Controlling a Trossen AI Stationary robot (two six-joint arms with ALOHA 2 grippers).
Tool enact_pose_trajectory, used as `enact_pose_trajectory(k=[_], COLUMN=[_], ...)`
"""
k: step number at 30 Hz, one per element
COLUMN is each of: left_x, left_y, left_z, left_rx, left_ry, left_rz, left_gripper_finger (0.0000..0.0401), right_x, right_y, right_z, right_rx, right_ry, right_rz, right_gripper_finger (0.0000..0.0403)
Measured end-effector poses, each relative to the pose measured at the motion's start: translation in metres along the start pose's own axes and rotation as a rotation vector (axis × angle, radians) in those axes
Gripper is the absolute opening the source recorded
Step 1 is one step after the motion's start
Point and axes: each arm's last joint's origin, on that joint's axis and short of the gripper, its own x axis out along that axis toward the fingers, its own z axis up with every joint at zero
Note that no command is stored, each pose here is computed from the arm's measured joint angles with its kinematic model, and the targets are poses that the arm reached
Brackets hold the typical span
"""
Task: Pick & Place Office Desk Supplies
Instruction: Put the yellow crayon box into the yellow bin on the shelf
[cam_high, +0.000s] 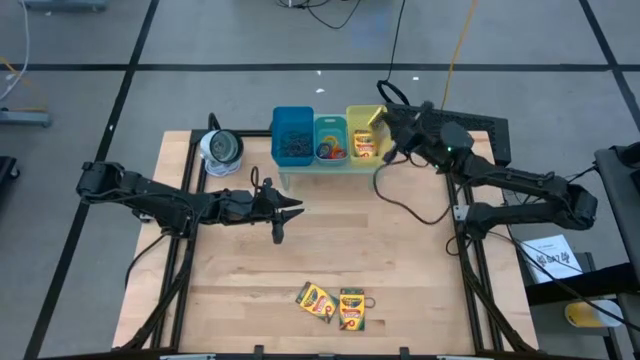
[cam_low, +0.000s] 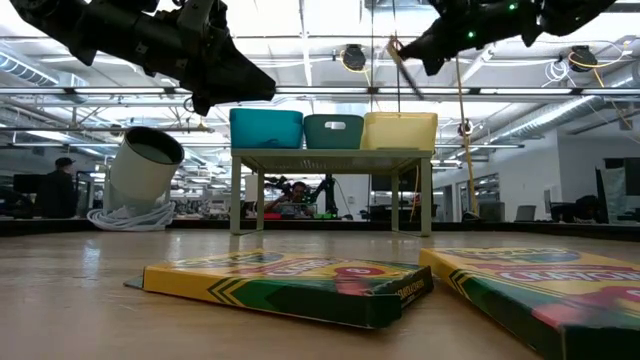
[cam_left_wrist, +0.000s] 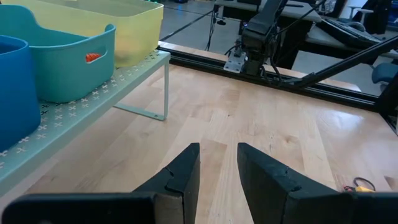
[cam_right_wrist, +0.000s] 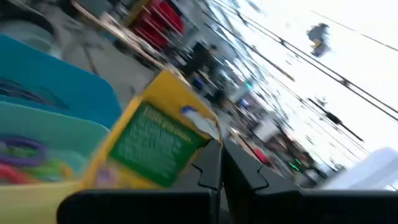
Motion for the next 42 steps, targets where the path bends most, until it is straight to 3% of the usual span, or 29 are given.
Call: enact_pose_trajectory(k=[19,42], left_x=[0.0,0.0], left_y=[0.0,0.0], left_z=[0.0,0.0], left_rx=[0.0,0.0], left_ry=[0.0,0.0], left_rz=[0.0,0.0], left_gripper_finger=[0.0118,0.0118], right_x=[0.032,0.032], right_y=[0.011,0.018], right_z=[-0.053,-0.052], right_rx=[-0.023,0.098], right_ry=[0.289,0.298], right_rz=[0.002,0.023], right_gripper_finger=[0.0,0.0])
